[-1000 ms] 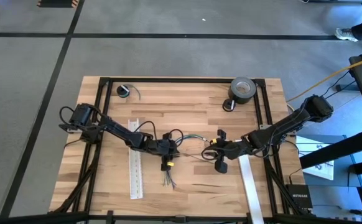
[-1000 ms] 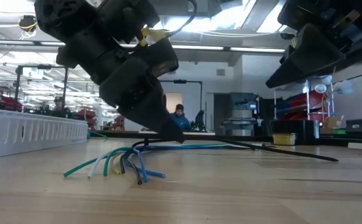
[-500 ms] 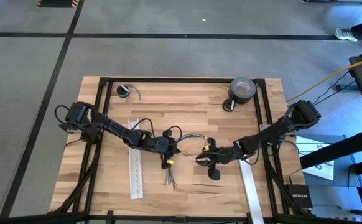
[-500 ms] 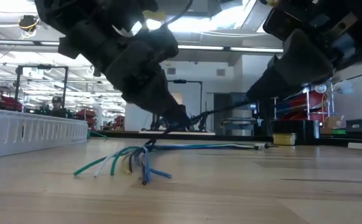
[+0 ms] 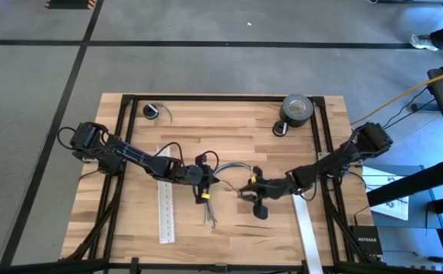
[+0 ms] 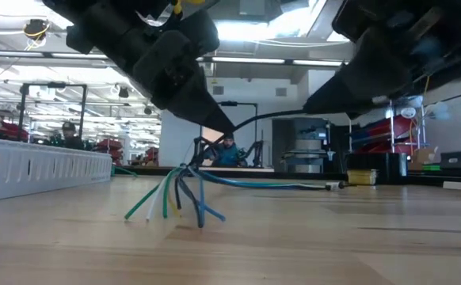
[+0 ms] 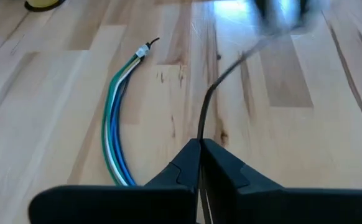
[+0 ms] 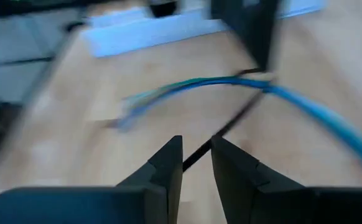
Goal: Ziptie cables
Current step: Wrap the colored cables with the black zip tie
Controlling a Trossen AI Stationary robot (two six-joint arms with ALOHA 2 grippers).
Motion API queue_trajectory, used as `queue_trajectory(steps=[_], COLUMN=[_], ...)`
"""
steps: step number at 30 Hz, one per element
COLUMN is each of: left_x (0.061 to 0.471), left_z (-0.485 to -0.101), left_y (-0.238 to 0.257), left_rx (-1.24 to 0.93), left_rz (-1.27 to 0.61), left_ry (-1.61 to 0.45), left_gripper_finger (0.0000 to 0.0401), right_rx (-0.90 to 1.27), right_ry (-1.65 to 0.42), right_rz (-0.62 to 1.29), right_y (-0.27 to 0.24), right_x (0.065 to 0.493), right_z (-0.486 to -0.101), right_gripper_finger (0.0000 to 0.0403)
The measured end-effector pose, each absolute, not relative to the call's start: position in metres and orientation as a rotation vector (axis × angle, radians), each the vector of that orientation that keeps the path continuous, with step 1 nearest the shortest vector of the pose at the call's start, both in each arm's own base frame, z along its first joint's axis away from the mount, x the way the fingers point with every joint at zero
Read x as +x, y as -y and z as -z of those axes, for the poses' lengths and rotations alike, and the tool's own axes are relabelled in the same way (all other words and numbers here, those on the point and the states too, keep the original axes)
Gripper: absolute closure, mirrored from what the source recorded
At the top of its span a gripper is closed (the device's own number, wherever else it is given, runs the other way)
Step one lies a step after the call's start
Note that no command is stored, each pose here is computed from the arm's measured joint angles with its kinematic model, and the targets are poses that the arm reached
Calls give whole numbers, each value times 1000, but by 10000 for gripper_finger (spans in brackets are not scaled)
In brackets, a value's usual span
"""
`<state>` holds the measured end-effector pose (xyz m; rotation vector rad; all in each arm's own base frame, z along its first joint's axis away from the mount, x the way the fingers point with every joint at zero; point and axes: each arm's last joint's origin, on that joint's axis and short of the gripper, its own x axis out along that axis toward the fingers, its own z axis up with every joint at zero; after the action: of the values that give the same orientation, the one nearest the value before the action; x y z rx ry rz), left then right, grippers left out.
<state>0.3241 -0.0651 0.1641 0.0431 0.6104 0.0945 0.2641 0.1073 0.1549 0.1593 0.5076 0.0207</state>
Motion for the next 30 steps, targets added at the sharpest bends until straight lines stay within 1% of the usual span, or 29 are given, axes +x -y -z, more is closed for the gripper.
queue_trajectory(steps=[4, 6, 9, 12, 15, 17, 20, 26, 30], left_x=[324, 324, 323, 324, 324, 325, 326, 327, 327], left_z=[-164, -164, -164, -165, -166, -167, -170, -171, -171], left_y=[67, 67, 69, 69, 70, 72, 73, 73, 75], left_rx=[46, 47, 52, 61, 63, 61, 55, 52, 52], left_rz=[-90, -89, -83, -77, -72, -66, -62, -60, -56], left_ry=[-610, -610, -610, -597, -588, -570, -543, -528, -525], left_gripper_finger=[401, 401, 401, 401, 401, 401, 401, 401, 401], right_rx=[125, 152, 174, 207, 218, 213, 182, 60, 50], right_ry=[-537, -593, -659, -634, -505, -409, -299, -372, -331], right_rz=[85, 141, 221, 229, 152, 106, 83, -12, -66], right_y=[-85, -70, -50, -40, -39, -41, -44, -59, -63], right_x=[254, 243, 228, 220, 218, 220, 236, 295, 325], right_z=[-174, -183, -189, -172, -148, -136, -130, -101, -86], right_gripper_finger=[327, 314, 280, 242, 212, 202, 199, 198, 198])
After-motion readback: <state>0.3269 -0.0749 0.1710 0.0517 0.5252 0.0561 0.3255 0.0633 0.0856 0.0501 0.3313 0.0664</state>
